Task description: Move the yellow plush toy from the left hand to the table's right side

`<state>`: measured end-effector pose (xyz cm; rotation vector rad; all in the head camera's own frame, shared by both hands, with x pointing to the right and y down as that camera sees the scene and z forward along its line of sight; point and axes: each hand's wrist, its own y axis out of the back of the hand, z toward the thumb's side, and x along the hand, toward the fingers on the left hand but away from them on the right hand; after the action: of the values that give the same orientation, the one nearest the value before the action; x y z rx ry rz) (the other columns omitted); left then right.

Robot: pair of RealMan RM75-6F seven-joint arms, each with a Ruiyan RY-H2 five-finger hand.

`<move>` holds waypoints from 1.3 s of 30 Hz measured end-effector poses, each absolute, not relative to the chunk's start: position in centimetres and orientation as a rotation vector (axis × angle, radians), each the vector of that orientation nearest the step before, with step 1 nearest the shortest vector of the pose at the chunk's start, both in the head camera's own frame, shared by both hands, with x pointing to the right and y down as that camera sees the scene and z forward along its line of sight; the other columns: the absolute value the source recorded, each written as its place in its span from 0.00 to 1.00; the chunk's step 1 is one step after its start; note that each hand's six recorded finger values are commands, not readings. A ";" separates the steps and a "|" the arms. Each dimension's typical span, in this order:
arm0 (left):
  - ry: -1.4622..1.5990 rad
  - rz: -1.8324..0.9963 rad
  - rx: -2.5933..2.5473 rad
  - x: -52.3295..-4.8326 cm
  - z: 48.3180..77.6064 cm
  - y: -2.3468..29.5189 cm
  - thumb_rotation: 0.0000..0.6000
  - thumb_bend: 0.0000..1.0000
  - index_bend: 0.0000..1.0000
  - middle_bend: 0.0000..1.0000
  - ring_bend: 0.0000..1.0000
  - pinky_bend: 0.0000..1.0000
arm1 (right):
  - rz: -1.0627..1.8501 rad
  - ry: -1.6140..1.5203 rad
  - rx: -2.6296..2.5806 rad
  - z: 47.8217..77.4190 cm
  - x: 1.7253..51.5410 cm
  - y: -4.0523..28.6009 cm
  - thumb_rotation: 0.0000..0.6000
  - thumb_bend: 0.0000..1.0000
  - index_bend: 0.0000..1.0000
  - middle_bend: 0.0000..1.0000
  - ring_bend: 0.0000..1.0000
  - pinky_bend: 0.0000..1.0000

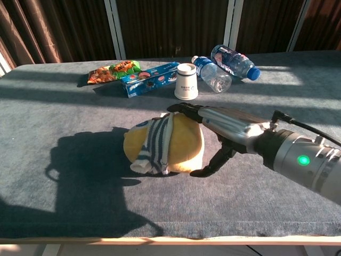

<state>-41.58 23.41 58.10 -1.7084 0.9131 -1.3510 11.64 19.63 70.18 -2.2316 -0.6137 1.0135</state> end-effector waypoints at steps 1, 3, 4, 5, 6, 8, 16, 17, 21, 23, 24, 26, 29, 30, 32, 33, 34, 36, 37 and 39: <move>0.914 -1.353 -1.710 -41.6 58.1 23.4 1.00 0.28 0.00 0.00 0.11 0.29 | 1.018 -0.614 -2.224 70.5 11.2 19.6 1.00 0.00 0.00 0.00 0.00 0.12; 0.917 -1.357 -1.714 -41.7 58.1 23.4 1.00 0.28 0.00 0.00 0.11 0.29 | 1.026 -0.618 -2.201 71.2 10.5 19.4 1.00 0.00 0.00 0.00 0.00 0.21; 0.919 -1.358 -1.715 -41.7 58.1 23.3 1.00 0.28 0.00 0.00 0.11 0.29 | 1.028 -0.622 -2.189 71.5 10.2 19.4 1.00 0.00 0.01 0.01 0.02 0.27; 0.919 -1.358 -1.717 -41.7 58.1 23.3 1.00 0.28 0.00 0.01 0.11 0.29 | 1.030 -0.628 -2.176 71.8 9.9 19.3 1.00 0.00 0.03 0.03 0.04 0.32; 0.919 -1.359 -1.718 -41.7 58.1 23.3 1.00 0.28 0.00 0.01 0.11 0.29 | 1.031 -0.639 -2.158 72.1 9.6 19.1 1.00 0.00 0.08 0.08 0.11 0.41; 0.920 -1.362 -1.721 -41.8 58.2 23.3 1.00 0.28 0.00 0.01 0.11 0.29 | 1.029 -0.664 -2.132 72.5 9.2 18.8 1.00 0.00 0.26 0.25 0.31 0.61; 0.911 -1.370 -1.732 -41.8 58.2 23.4 1.00 0.28 0.00 0.02 0.11 0.29 | 0.985 -0.821 -1.954 73.3 10.0 17.0 1.00 0.24 0.79 0.55 0.68 0.99; 0.910 -1.371 -1.732 -41.8 58.2 23.4 1.00 0.28 0.00 0.02 0.11 0.29 | 0.975 -0.837 -1.925 73.2 10.4 16.7 1.00 0.24 0.80 0.56 0.68 0.99; 0.896 -1.378 -1.731 -41.7 58.4 23.5 1.00 0.28 0.01 0.02 0.11 0.30 | 0.918 -0.928 -1.832 71.8 12.3 15.4 1.00 0.24 0.80 0.56 0.68 1.00; 0.889 -1.382 -1.730 -41.7 58.4 23.6 1.00 0.28 0.01 0.02 0.11 0.30 | 0.906 -0.960 -1.799 71.2 13.6 14.8 1.00 0.24 0.80 0.56 0.68 1.00; 0.884 -1.384 -1.730 -41.6 58.5 23.6 1.00 0.28 0.01 0.02 0.11 0.30 | 0.906 -0.975 -1.780 70.8 14.7 14.4 1.00 0.24 0.80 0.56 0.68 1.00; 0.878 -1.387 -1.732 -41.5 58.5 23.7 1.00 0.28 0.01 0.02 0.11 0.30 | 0.915 -0.992 -1.753 70.2 16.5 14.0 1.00 0.24 0.80 0.56 0.68 0.99; 0.867 -1.387 -1.736 -41.3 58.5 23.9 1.00 0.28 0.01 0.02 0.11 0.30 | 0.959 -1.000 -1.688 69.2 20.4 13.3 1.00 0.24 0.80 0.56 0.68 0.98; 0.862 -1.386 -1.738 -41.2 58.5 23.9 1.00 0.28 0.01 0.02 0.11 0.30 | 0.989 -0.998 -1.654 68.8 22.2 13.2 1.00 0.24 0.80 0.56 0.68 0.98; 0.855 -1.384 -1.740 -41.1 58.5 24.0 1.00 0.28 0.01 0.02 0.11 0.30 | 1.044 -0.996 -1.604 68.3 25.1 13.0 1.00 0.24 0.78 0.56 0.67 0.97; 0.849 -1.383 -1.741 -41.0 58.5 24.0 1.00 0.28 0.01 0.02 0.11 0.30 | 1.084 -0.996 -1.575 68.0 27.1 12.9 1.00 0.24 0.77 0.56 0.67 0.96; 0.845 -1.382 -1.741 -40.9 58.6 24.1 1.00 0.28 0.01 0.02 0.11 0.30 | 1.113 -0.997 -1.558 67.8 28.4 12.9 1.00 0.24 0.76 0.56 0.65 0.94; 0.830 -1.382 -1.740 -40.7 58.7 24.2 1.00 0.28 0.01 0.02 0.11 0.30 | 1.164 -1.003 -1.554 67.9 30.5 12.8 1.00 0.24 0.69 0.55 0.60 0.87; 0.823 -1.383 -1.741 -40.6 58.7 24.2 1.00 0.28 0.01 0.02 0.11 0.30 | 1.180 -1.005 -1.567 68.1 31.1 12.8 1.00 0.24 0.64 0.52 0.55 0.81; 0.805 -1.385 -1.744 -40.4 58.9 24.4 1.00 0.28 0.01 0.02 0.11 0.30 | 1.220 -1.005 -1.615 68.8 32.3 13.0 1.00 0.24 0.50 0.42 0.43 0.66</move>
<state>-40.35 24.38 58.90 -1.7440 0.8046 -1.3848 32.26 12.96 68.76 -1.6151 -1.0046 1.2200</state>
